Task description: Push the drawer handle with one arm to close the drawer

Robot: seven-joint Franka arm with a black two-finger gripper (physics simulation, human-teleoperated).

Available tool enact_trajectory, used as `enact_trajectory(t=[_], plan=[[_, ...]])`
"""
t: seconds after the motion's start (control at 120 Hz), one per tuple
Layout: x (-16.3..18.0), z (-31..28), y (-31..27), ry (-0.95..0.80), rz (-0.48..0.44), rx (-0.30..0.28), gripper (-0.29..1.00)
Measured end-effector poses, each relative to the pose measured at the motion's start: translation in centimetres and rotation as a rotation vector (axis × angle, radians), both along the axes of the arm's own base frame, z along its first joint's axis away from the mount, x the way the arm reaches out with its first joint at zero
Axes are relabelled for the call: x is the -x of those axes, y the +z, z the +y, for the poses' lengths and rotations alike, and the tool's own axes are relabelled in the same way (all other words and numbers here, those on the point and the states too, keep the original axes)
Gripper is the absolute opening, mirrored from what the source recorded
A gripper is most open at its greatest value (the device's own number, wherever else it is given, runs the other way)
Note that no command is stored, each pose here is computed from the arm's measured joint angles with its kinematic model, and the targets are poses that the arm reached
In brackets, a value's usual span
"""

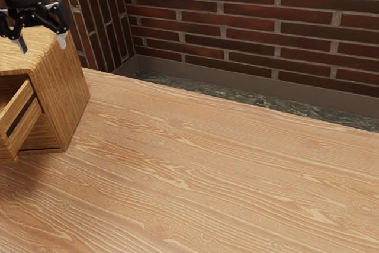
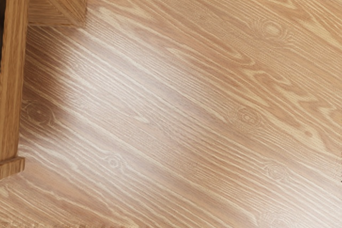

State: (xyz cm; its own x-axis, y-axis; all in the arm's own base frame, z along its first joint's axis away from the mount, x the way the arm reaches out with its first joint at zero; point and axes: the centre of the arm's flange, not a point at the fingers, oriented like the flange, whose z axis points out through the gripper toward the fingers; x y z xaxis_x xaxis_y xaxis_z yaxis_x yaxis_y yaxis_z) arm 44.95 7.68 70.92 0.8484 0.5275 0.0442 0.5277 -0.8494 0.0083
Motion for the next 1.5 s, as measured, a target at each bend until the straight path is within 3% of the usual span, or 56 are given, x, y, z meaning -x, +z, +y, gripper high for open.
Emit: enact_trajectory(t=[0.167, 0.267, 0.408, 0.467, 0.625, 0.875, 0.95, 1.083, 1.283, 1.5], plan=[[1.7, 0.5, -1.5, 0.179, -0.009, 0.022, 0.70], [6.2, 0.4, -4.4, 0.250, -0.002, 0.060, 0.69], [13.3, 0.8, -4.8, 0.376, -0.051, 0.091, 0.30], [14.6, -0.1, -5.5, 0.421, -0.059, 0.062, 0.19], [14.9, 1.2, -7.7, 0.582, -0.052, 0.026, 0.02], [13.0, 1.9, -7.9, 0.655, -0.119, -0.003, -0.06], [11.7, 2.7, -8.9, 0.642, -0.111, -0.015, -0.07], [10.4, 4.3, -10.0, 0.537, -0.096, -0.115, -0.08], [15.4, 5.6, -8.0, 0.446, -0.100, -0.199, -0.08], [15.7, 3.8, -7.8, 0.304, -0.032, -0.225, -0.08]])
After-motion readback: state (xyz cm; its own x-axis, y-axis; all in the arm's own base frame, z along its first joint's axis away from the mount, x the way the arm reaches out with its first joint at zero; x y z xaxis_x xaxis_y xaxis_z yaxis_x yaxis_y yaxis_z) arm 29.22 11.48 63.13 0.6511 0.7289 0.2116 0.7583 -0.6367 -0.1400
